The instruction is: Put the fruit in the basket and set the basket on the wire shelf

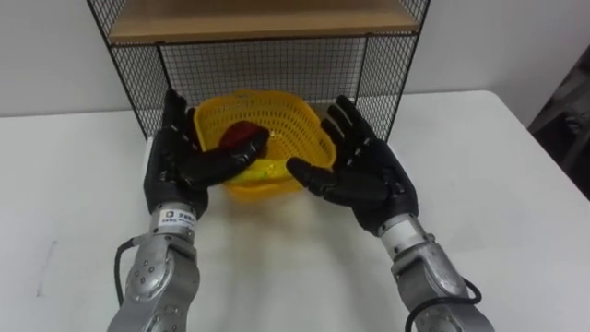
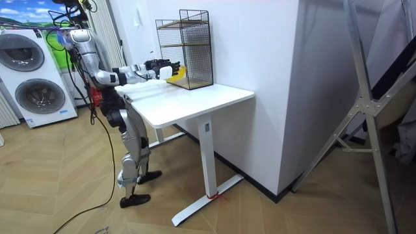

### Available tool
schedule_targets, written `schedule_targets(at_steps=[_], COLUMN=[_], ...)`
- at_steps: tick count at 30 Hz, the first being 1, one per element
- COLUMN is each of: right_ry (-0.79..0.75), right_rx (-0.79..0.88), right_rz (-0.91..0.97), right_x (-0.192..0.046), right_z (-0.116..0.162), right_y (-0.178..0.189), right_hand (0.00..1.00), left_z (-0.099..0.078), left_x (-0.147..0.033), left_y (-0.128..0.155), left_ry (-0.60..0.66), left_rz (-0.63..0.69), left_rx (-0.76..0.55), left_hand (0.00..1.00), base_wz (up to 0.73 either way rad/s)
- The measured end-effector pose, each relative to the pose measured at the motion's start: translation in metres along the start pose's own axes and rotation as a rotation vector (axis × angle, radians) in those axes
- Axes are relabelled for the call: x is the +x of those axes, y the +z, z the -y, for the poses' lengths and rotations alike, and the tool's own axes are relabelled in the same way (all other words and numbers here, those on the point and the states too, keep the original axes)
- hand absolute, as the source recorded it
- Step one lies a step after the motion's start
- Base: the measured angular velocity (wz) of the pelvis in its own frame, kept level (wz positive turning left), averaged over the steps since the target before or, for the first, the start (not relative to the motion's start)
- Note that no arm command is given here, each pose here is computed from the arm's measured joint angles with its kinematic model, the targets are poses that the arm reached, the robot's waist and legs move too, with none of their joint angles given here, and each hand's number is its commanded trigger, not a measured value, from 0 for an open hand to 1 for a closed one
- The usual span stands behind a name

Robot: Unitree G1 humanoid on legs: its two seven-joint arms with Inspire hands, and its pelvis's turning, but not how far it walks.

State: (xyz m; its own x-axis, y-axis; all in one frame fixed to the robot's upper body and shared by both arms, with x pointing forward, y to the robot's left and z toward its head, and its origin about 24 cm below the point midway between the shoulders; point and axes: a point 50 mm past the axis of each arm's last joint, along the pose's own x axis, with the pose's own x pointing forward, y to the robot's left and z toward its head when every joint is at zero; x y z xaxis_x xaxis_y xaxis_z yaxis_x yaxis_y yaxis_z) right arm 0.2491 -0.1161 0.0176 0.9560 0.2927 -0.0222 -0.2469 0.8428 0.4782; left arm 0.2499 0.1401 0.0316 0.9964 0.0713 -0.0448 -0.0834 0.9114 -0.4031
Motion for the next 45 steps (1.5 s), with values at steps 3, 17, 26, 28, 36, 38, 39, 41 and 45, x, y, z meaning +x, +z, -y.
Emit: schedule_targets(at_steps=[3,17,26,28,36,38,39,41,45], right_ry=[-0.015,-0.116,-0.118,-0.114,-0.215,-0.233,-0.244,-0.252,-0.233], right_rx=[0.001,-0.006,0.000,0.015,0.042,0.047,0.047,0.048,0.040], right_rz=[0.014,-0.050,-0.013,0.001,-0.129,-0.170,-0.196,-0.220,-0.227], right_x=[0.008,0.054,0.082,0.087,0.092,0.090,0.089,0.087,0.087], right_z=[0.002,0.006,-0.006,-0.010,0.011,0.015,0.019,0.022,0.024], right_y=[0.006,0.023,0.052,0.058,0.040,0.031,0.027,0.022,0.022], right_hand=[0.00,0.00,0.00,0.00,0.00,0.00,0.00,0.00,0.00], left_z=[0.000,0.013,0.020,0.021,0.028,0.024,0.023,0.020,0.016], left_x=[0.005,0.057,0.073,0.074,0.091,0.091,0.090,0.089,0.089], left_y=[-0.004,-0.003,0.008,0.009,0.013,0.008,0.004,-0.001,-0.005], left_ry=[0.005,0.046,0.049,0.051,0.077,0.090,0.095,0.101,0.098], left_rz=[-0.027,-0.159,-0.169,-0.180,-0.227,-0.253,-0.275,-0.305,-0.326], left_rx=[0.010,0.071,0.067,0.072,0.052,0.057,0.061,0.067,0.067], left_hand=[0.00,0.00,0.00,0.00,0.00,0.00,0.00,0.00,0.00], base_wz=[0.00,0.04,0.00,0.00,0.01,0.02,0.05,0.06,0.02])
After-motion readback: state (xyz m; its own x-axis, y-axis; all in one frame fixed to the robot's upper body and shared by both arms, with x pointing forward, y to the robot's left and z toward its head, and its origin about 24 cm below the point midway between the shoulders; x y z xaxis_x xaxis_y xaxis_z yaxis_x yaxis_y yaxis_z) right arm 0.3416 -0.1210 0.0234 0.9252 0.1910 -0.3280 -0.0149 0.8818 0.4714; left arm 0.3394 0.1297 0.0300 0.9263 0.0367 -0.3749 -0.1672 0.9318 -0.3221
